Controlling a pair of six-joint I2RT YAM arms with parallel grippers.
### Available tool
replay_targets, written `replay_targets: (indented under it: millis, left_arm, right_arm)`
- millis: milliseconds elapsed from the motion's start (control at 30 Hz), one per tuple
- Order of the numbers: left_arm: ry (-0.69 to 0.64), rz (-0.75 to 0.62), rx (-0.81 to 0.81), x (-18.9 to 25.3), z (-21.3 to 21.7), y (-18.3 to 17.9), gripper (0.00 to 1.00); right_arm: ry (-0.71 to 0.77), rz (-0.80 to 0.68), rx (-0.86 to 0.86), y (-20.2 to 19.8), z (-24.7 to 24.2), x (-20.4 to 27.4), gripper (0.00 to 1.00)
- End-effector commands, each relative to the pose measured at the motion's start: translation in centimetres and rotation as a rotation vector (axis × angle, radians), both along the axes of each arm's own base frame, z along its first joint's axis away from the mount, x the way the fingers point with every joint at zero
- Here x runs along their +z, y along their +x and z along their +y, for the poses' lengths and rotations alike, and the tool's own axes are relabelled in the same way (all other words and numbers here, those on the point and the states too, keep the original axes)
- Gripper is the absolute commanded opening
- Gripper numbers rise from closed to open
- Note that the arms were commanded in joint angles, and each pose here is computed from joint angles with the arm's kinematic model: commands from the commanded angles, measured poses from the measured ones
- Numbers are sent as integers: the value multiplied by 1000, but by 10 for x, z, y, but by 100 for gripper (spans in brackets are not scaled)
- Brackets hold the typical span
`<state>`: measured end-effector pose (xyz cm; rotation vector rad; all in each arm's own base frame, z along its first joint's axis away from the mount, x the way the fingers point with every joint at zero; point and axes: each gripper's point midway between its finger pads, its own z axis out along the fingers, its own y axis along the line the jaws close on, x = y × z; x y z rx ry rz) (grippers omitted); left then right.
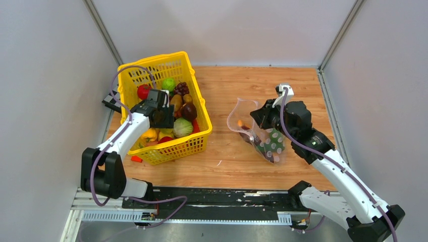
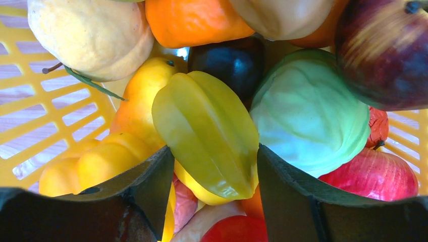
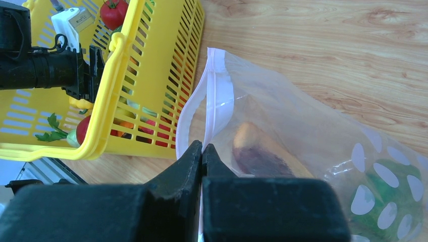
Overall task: Place the food in the zip-top bag and seal the zipper
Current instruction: Pick up the fake fruit from the bin.
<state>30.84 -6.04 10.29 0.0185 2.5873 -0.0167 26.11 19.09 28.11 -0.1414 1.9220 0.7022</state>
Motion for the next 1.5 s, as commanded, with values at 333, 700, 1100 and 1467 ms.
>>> replay_targets:
  millis: [333, 700, 1100, 1467]
  left_arm:
    - [-115, -16, -69, 15, -20, -12, 45]
    - [-130, -152, -50, 58, -17, -9, 43]
    - [-243, -394, -85, 140, -30, -10, 41]
    - [-420, -514, -181, 188, -59, -22, 41]
  right_arm:
    - [51, -37, -4, -1, 1, 18, 0]
    - [54, -38, -4, -1, 1, 18, 0]
    - [93, -84, 109, -11, 17, 33, 0]
    - [43, 65, 239, -9, 45, 11, 0]
